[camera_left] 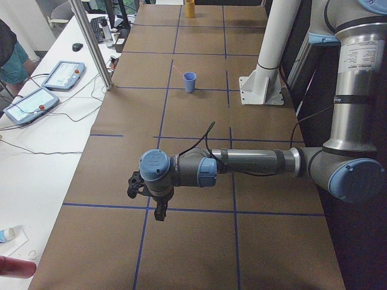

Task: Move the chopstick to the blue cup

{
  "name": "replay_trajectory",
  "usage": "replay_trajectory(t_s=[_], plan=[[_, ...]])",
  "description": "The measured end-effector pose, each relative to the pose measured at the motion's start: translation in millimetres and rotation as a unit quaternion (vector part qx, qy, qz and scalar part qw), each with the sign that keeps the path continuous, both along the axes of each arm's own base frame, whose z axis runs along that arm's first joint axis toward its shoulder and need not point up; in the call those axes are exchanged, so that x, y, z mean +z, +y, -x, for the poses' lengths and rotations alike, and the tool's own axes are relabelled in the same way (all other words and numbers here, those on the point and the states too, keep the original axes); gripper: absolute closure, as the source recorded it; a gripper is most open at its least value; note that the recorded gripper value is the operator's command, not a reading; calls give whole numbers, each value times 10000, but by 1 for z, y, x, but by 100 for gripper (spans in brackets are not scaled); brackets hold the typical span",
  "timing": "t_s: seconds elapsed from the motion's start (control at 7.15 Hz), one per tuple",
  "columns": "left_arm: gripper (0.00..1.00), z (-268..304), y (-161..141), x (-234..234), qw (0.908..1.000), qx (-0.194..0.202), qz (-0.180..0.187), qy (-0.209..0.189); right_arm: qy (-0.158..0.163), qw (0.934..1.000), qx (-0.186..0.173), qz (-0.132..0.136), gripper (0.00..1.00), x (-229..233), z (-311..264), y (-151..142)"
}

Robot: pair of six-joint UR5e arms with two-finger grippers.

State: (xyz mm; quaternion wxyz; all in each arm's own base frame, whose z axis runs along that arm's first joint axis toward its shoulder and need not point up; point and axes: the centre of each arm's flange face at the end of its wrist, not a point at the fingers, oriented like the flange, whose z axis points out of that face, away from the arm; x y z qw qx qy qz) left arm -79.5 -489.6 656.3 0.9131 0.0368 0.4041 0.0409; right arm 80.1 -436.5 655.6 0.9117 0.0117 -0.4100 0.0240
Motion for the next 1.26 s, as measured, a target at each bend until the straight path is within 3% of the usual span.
replay_trajectory(t_s=[1.26], plan=[[0, 0, -1, -1, 10000, 0, -13, 5, -4, 10000, 81, -15, 0, -1, -7, 0]])
